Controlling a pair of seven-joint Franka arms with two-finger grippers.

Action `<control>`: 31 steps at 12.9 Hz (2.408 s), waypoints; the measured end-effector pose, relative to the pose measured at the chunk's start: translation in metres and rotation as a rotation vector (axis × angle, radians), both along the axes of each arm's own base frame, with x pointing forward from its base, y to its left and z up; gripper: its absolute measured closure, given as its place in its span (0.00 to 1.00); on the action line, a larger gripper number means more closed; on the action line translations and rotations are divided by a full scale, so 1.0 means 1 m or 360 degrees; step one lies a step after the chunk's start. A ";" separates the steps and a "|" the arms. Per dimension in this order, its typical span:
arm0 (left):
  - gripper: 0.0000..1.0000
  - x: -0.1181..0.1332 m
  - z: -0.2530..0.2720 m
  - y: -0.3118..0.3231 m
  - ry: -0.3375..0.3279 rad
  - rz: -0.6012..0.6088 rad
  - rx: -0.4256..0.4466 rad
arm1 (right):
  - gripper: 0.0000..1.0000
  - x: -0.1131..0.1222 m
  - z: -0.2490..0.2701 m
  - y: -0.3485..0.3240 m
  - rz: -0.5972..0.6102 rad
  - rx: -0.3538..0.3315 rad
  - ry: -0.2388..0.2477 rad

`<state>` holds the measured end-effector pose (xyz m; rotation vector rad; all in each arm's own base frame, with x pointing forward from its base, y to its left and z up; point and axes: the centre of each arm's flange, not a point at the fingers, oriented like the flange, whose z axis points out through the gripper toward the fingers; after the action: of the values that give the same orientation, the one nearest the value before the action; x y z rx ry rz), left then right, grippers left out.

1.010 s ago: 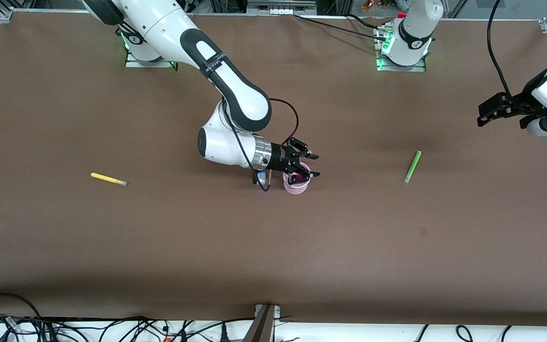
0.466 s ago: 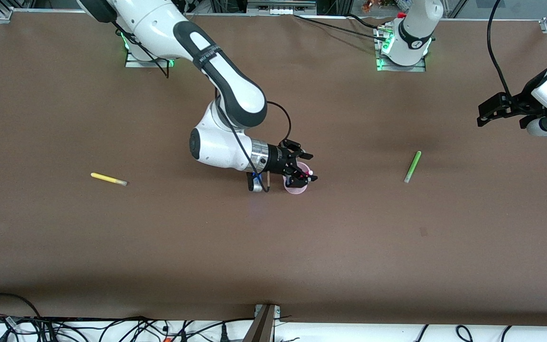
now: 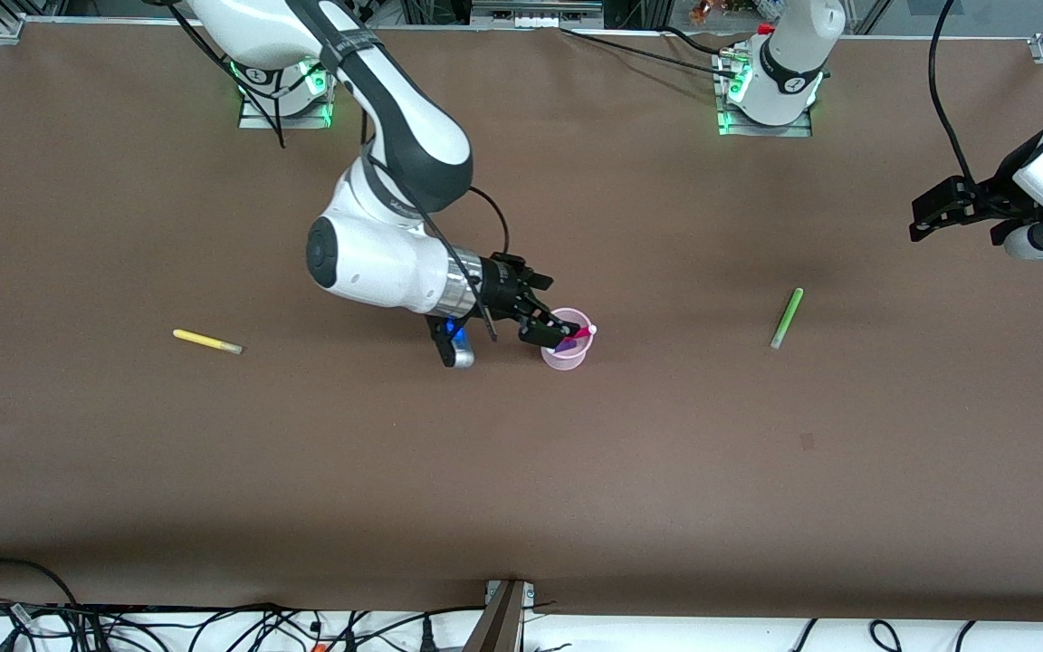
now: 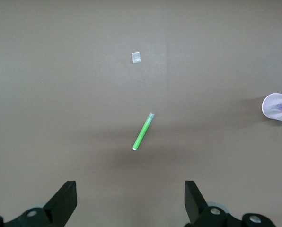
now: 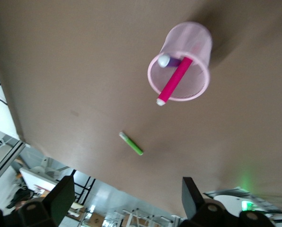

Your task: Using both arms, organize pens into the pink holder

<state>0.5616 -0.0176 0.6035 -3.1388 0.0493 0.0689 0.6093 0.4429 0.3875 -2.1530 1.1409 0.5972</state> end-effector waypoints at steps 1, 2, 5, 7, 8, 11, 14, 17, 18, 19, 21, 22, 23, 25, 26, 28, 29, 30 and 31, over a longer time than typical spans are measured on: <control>0.00 0.000 0.000 0.000 0.0000 0.0000 0.0000 | 0.00 0.008 0.001 -0.021 0.0041 -0.0037 0.0001; 0.00 0.000 0.000 0.000 0.0000 -0.0001 0.0000 | 0.00 0.017 0.004 -0.043 0.0078 -0.0067 -0.0004; 0.00 0.000 0.000 -0.001 0.0000 -0.0002 0.0000 | 0.00 0.028 0.028 -0.090 0.0236 -0.0093 -0.0070; 0.00 0.000 0.000 -0.001 0.0000 -0.0002 0.0000 | 0.00 0.028 0.049 -0.117 0.0330 -0.0100 -0.0107; 0.00 0.000 0.000 -0.001 0.0000 -0.0002 0.0000 | 0.00 0.028 0.060 -0.132 0.0385 -0.0122 -0.0128; 0.00 0.000 0.000 -0.001 0.0000 -0.0002 0.0000 | 0.00 0.019 0.088 -0.171 0.0548 -0.0221 -0.0194; 0.00 0.000 0.000 -0.001 0.0000 -0.0002 0.0000 | 0.00 0.002 0.108 -0.201 0.0704 -0.0351 -0.0299; 0.00 0.000 0.000 -0.001 0.0000 -0.0002 0.0000 | 0.00 -0.022 0.126 -0.232 0.0812 -0.0450 -0.0367; 0.00 0.000 0.000 -0.001 0.0000 -0.0002 0.0000 | 0.00 -0.032 0.133 -0.243 0.0866 -0.0497 -0.0398; 0.00 0.000 0.000 -0.001 0.0000 -0.0002 0.0000 | 0.00 -0.041 0.140 -0.255 0.0930 -0.0533 -0.0439; 0.00 0.000 0.000 -0.001 0.0000 -0.0002 0.0000 | 0.00 -0.060 0.154 -0.279 0.1074 -0.0612 -0.0528; 0.00 0.000 0.000 -0.001 0.0000 -0.0002 0.0000 | 0.00 -0.067 0.158 -0.290 0.1146 -0.0669 -0.0561; 0.00 0.000 0.000 -0.001 0.0000 -0.0002 0.0000 | 0.00 -0.073 0.162 -0.298 0.1211 -0.0713 -0.0589; 0.00 0.000 0.000 -0.001 0.0000 -0.0002 0.0000 | 0.00 -0.079 0.170 -0.311 0.1336 -0.0782 -0.0654; 0.00 0.000 0.000 -0.001 0.0000 -0.0002 0.0000 | 0.00 -0.080 0.174 -0.319 0.1382 -0.0809 -0.0682; 0.00 0.000 0.000 -0.001 0.0000 -0.0002 0.0000 | 0.00 -0.078 0.178 -0.344 0.1425 -0.0824 -0.0717; 0.00 0.000 0.000 -0.001 0.0000 -0.0003 0.0000 | 0.00 -0.075 0.178 -0.359 0.1439 -0.0840 -0.0722; 0.00 0.000 0.000 -0.001 0.0000 -0.0003 0.0000 | 0.00 -0.073 0.177 -0.373 0.1457 -0.0871 -0.0721; 0.00 0.000 0.000 -0.001 0.0000 -0.0003 0.0000 | 0.00 -0.072 0.177 -0.381 0.1477 -0.0900 -0.0720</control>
<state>0.5616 -0.0186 0.6036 -3.1388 0.0519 0.0691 0.5371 0.0614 0.5650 -3.0707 -0.0108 0.1075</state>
